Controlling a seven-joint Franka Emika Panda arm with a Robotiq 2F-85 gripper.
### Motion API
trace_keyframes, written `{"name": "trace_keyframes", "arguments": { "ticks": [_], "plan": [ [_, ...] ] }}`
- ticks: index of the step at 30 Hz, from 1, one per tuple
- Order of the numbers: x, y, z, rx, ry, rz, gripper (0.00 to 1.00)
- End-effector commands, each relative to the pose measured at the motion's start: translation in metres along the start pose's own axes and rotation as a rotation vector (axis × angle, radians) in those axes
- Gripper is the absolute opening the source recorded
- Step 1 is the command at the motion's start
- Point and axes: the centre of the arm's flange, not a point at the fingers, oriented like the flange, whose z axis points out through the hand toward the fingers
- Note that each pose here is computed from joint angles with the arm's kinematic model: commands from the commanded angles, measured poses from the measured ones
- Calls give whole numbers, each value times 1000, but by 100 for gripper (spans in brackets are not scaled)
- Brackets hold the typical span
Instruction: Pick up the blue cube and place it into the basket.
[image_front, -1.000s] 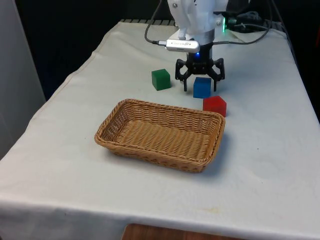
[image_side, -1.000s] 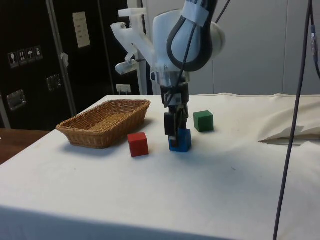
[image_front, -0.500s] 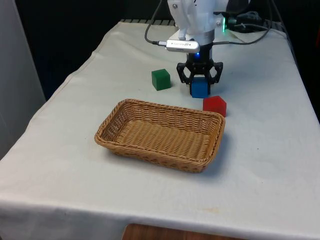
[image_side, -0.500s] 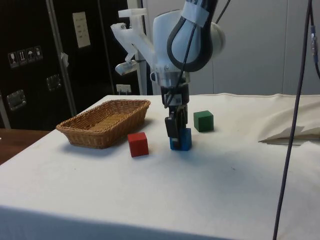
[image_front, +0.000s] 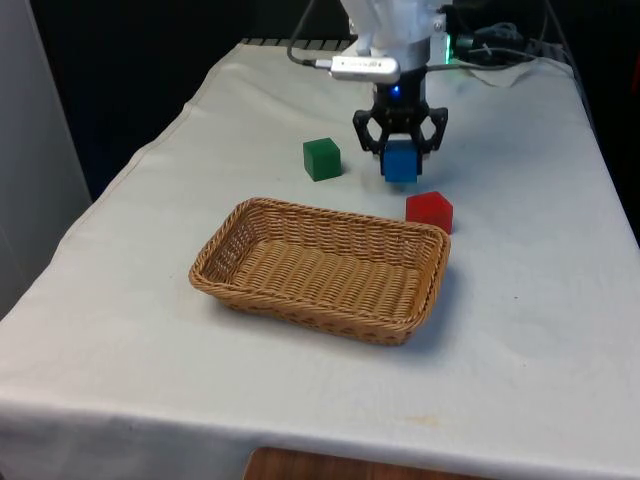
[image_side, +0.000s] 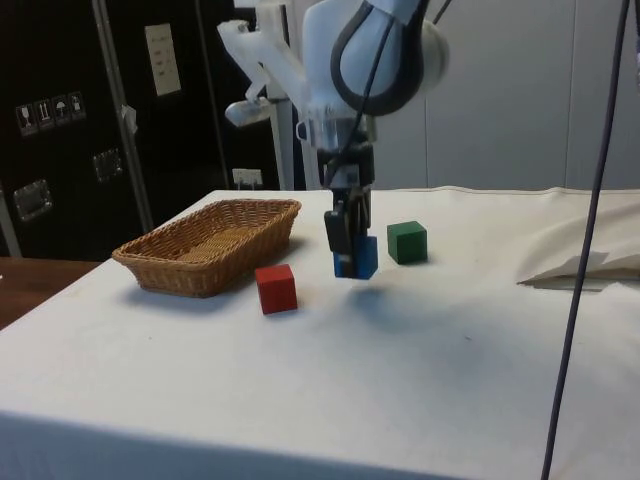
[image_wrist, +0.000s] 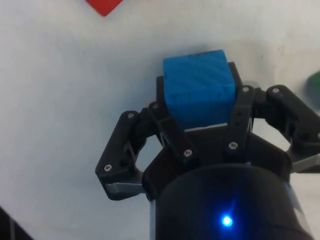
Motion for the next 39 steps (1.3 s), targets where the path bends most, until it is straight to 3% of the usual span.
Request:
{"name": "trace_keyframes", "arguments": {
  "ticks": [1, 39],
  "plan": [
    [-1, 1, -4, -3, -2, -1, 1],
    [0, -9, -139, 43, 37, -27, 1]
  ]
}}
